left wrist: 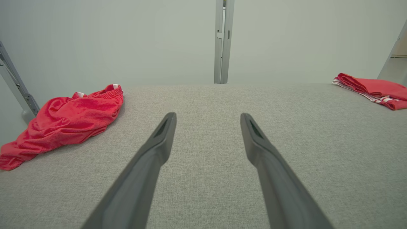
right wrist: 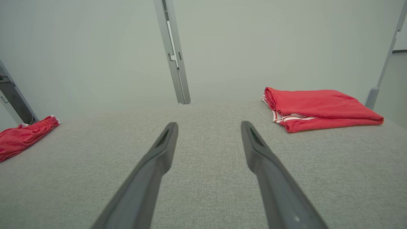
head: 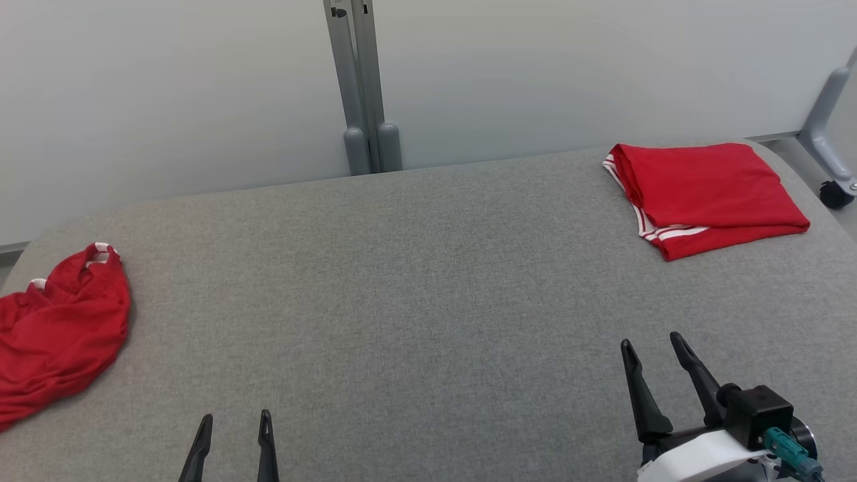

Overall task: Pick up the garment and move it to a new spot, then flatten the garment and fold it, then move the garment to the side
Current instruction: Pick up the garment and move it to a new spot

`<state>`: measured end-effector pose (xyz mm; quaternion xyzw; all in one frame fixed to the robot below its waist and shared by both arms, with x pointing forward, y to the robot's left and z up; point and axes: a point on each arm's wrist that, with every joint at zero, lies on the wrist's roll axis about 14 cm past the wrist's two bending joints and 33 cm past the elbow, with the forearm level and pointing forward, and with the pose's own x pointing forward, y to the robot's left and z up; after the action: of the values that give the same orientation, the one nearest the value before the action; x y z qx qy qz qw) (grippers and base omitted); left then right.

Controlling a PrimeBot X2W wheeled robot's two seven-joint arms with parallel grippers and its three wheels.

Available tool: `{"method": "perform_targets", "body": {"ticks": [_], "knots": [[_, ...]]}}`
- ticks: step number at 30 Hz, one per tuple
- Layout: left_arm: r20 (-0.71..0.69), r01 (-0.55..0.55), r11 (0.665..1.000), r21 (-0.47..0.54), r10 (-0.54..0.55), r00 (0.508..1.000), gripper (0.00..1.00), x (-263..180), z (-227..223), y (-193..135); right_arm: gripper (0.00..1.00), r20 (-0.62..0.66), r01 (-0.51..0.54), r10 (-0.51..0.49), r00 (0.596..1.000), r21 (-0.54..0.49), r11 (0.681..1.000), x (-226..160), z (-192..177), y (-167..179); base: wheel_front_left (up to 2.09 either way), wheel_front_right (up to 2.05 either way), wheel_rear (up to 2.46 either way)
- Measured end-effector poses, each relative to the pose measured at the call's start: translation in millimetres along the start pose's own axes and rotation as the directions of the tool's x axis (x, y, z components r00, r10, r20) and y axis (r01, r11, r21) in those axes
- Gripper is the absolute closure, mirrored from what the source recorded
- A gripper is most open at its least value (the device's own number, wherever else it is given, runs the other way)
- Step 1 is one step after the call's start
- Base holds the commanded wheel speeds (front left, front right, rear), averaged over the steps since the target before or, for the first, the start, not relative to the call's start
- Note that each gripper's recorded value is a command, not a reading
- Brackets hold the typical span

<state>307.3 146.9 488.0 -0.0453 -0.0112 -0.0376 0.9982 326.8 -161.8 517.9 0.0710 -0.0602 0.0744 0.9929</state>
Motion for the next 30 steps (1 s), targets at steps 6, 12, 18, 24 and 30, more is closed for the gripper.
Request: {"method": "perform_targets", "body": {"ticks": [6,12,18,24,30], "knots": [[0.022,0.004,1.0,0.018,-0.004,1.0,0.0,1.2,6.9,-2.1,0.0,-0.018,0.009,-0.01,1.0,-0.007,1.0,-3.0,-5.5,-3.0,0.0,0.0,0.0],[0.032,0.005,1.0,0.022,-0.006,0.999,0.0,2.1,9.9,-3.2,0.0,-0.021,0.004,-0.004,1.0,-0.011,1.0,-3.2,-6.1,-2.3,0.0,0.0,0.0],[0.03,0.007,1.0,0.022,-0.007,1.0,0.0,2.1,9.4,-3.9,0.0,-0.025,-0.008,0.008,1.0,-0.014,1.0,-3.4,-7.1,0.5,0.0,0.0,0.0],[0.03,0.006,1.0,0.023,-0.007,1.0,0.0,1.5,9.2,-3.7,0.0,-0.027,-0.012,0.012,1.0,-0.015,1.0,-2.8,-7.5,1.4,0.0,0.0,0.0],[0.031,0.0,1.0,0.023,-0.001,1.0,0.0,0.9,9.4,-2.0,0.0,-0.035,-0.016,0.015,0.999,-0.016,1.0,-3.6,-9.9,2.1,0.0,0.0,0.0]]}}
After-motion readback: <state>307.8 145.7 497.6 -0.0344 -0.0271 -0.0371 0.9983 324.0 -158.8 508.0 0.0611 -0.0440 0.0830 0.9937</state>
